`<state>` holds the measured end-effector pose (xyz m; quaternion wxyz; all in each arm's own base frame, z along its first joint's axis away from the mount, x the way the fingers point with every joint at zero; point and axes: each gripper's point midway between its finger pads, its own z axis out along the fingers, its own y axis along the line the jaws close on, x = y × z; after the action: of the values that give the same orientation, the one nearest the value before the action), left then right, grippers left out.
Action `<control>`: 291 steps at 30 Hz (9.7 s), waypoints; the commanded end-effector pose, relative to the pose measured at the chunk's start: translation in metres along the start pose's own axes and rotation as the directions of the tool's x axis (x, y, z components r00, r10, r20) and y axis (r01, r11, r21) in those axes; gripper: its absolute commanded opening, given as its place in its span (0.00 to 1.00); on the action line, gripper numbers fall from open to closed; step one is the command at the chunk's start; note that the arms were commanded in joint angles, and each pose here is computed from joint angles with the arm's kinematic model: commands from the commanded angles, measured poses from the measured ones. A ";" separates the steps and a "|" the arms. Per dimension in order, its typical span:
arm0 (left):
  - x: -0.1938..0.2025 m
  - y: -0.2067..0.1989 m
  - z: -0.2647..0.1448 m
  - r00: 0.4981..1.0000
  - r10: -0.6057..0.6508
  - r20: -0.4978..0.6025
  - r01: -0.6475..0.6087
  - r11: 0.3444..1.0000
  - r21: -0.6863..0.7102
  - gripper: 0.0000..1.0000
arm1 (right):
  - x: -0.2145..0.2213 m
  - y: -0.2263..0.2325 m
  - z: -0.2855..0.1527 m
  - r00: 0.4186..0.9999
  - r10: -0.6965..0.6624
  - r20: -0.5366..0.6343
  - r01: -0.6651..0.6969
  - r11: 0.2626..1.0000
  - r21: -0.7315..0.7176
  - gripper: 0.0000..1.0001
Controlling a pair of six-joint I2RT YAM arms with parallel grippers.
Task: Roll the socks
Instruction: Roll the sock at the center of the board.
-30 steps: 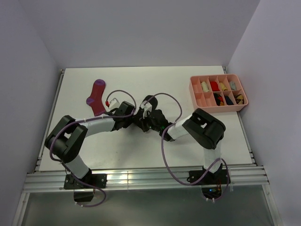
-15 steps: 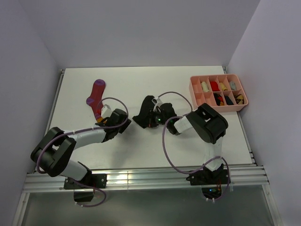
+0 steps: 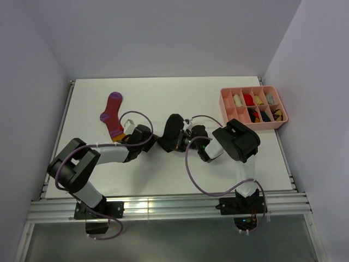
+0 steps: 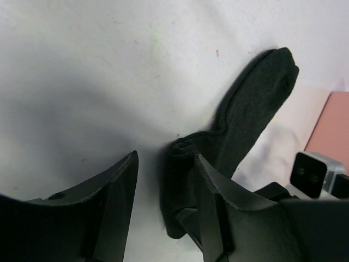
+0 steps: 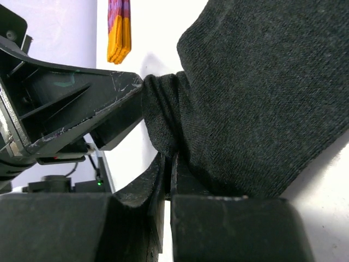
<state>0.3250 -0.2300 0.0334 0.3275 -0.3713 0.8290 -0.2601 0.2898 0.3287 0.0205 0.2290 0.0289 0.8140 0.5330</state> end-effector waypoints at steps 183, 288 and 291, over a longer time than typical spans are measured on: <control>0.033 0.009 0.001 0.942 0.315 -0.119 -0.329 0.935 -0.130 0.00 | -0.062 0.035 -0.040 0.928 -0.355 -0.115 0.369 0.919 0.141 0.35; 0.049 -0.001 -0.003 0.831 0.461 -0.310 -0.502 0.863 -0.062 0.00 | -0.069 0.015 -0.021 0.668 -0.731 -0.138 0.702 0.557 0.444 0.43; 0.048 -0.003 -0.005 0.826 0.474 -0.305 -0.510 0.859 -0.045 0.00 | -0.072 0.004 -0.005 0.682 -0.711 -0.172 0.695 0.556 0.456 0.43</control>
<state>0.3087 -0.2754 0.0257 0.2426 -0.1442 0.9431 -0.1758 0.3369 0.2929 0.0481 0.4214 -0.2388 0.8584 0.1690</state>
